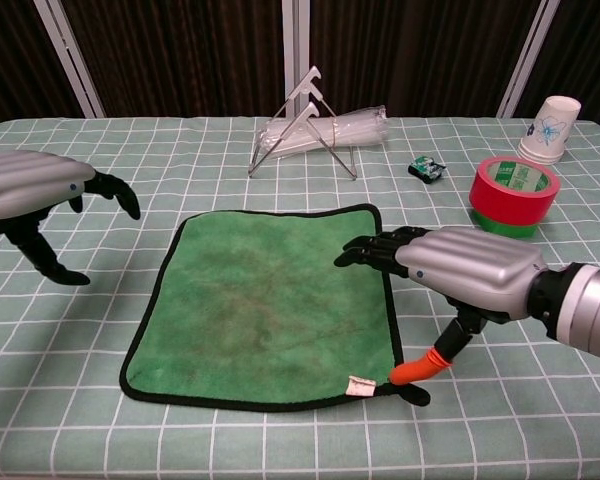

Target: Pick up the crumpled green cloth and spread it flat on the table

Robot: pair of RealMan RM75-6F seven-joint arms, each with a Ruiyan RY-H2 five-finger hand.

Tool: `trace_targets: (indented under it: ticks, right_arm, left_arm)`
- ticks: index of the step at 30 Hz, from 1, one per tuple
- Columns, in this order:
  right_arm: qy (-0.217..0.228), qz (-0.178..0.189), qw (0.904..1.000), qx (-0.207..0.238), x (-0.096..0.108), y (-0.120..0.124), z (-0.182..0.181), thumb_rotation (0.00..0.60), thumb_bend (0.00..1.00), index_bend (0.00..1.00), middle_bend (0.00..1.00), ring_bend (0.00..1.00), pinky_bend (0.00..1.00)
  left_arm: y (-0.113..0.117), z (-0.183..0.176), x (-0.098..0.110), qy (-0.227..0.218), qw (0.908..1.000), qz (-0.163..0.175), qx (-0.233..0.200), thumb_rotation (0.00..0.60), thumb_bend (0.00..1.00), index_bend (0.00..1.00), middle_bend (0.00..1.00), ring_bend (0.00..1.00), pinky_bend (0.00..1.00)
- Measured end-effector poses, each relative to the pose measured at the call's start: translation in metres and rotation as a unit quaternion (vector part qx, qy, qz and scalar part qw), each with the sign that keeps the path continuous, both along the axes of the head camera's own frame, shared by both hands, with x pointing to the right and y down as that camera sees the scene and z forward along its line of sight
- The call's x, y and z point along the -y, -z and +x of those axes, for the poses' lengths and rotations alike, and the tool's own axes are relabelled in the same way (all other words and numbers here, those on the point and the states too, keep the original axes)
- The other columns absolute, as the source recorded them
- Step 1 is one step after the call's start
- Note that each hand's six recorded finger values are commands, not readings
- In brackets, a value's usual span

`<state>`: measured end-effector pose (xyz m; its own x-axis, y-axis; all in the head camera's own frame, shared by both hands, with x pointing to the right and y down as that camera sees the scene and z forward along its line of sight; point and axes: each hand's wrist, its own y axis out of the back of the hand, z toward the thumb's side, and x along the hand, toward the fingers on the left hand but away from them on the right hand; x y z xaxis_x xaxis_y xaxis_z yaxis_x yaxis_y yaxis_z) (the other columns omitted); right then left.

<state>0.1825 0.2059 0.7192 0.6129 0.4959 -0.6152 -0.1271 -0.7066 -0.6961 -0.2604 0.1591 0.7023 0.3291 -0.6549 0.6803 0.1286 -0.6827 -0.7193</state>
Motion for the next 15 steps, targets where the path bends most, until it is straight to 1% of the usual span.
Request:
trace_targets:
  ticks: [5, 8, 12, 15]
  right_arm:
    - [-0.005, 0.004, 0.9999, -0.014, -0.002, -0.015, -0.001, 0.422, 0.0, 0.08, 0.0, 0.0, 0.0]
    - [-0.008, 0.0, 0.9997, -0.024, -0.007, -0.022, 0.004, 0.419, 0.0, 0.08, 0.0, 0.0, 0.0]
    - [-0.011, -0.006, 0.9995, -0.028, -0.014, -0.024, 0.011, 0.424, 0.0, 0.08, 0.0, 0.0, 0.0]
    - [-0.017, -0.001, 0.9996, -0.024, -0.013, -0.022, 0.013, 0.428, 0.0, 0.08, 0.0, 0.0, 0.0]
  left_arm:
    - [-0.001, -0.003, 0.001, 0.005, 1.0, -0.001, 0.002, 0.6, 0.06, 0.25, 0.24, 0.18, 0.3]
    - [-0.001, -0.004, 0.001, 0.006, 1.0, 0.0, 0.004, 0.6, 0.06, 0.25, 0.24, 0.18, 0.3]
    - [-0.002, -0.004, 0.001, 0.006, 1.0, -0.001, 0.002, 0.6, 0.06, 0.25, 0.24, 0.18, 0.3]
    - [-0.001, -0.004, 0.002, 0.008, 1.0, 0.001, 0.002, 0.6, 0.06, 0.25, 0.24, 0.18, 0.3]
